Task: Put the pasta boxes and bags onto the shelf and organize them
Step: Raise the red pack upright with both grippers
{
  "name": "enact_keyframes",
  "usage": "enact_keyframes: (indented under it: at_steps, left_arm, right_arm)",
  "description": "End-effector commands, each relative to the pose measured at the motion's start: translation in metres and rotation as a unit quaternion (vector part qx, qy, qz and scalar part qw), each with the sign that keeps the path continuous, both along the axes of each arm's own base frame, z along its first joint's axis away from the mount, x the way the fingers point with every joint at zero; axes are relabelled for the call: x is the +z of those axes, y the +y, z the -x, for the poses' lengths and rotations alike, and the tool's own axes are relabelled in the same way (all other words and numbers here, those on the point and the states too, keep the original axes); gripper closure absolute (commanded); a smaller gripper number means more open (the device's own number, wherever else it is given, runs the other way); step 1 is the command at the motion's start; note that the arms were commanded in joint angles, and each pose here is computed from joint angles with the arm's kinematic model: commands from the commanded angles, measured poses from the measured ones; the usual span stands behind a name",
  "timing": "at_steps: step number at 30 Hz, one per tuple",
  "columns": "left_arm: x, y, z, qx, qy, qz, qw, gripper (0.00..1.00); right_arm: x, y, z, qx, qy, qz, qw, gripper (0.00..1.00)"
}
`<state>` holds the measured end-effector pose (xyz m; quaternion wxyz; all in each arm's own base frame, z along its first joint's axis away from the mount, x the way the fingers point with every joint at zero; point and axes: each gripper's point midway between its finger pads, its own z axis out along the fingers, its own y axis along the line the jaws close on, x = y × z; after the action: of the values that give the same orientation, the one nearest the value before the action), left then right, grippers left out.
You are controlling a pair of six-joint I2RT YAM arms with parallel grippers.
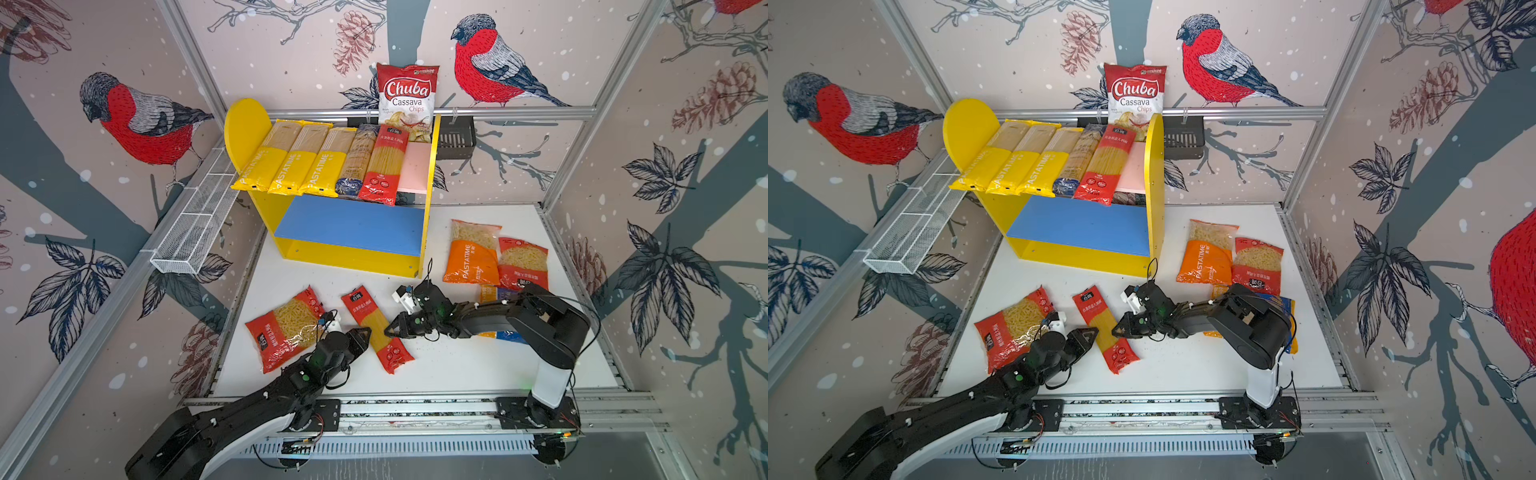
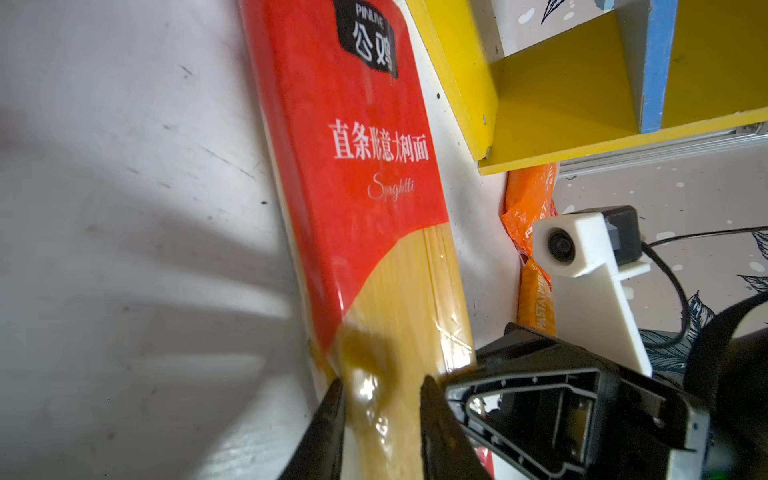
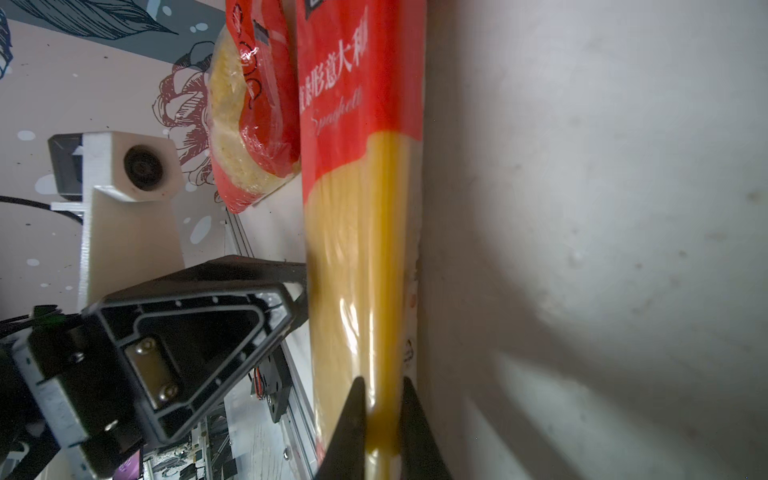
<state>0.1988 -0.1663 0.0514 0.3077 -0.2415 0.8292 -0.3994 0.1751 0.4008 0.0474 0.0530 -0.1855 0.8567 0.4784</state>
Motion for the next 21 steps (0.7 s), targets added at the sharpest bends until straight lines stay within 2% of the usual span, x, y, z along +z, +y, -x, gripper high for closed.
enact_keyframes:
  at_steps: [1, 8, 17, 21]
  left_arm:
    - [0.007, 0.002, -0.003, 0.003, -0.014, -0.005, 1.000, 0.65]
    - [0.044, 0.009, -0.016, 0.002, -0.060, -0.007, 0.998, 0.45]
    - [0.096, 0.012, -0.030, -0.010, -0.130, 0.010, 0.991, 0.33]
    - [0.114, 0.011, -0.031, -0.012, -0.167, 0.040, 0.985, 0.27]
  right_arm:
    - [0.016, 0.004, 0.001, 0.005, -0.008, -0.024, 1.000, 0.90]
    - [0.044, -0.006, -0.002, 0.006, -0.065, -0.030, 0.997, 0.98]
    - [0.098, -0.012, -0.002, 0.022, -0.140, -0.075, 0.987, 1.00]
    - [0.128, -0.017, -0.004, 0.017, -0.181, -0.096, 0.979, 1.00]
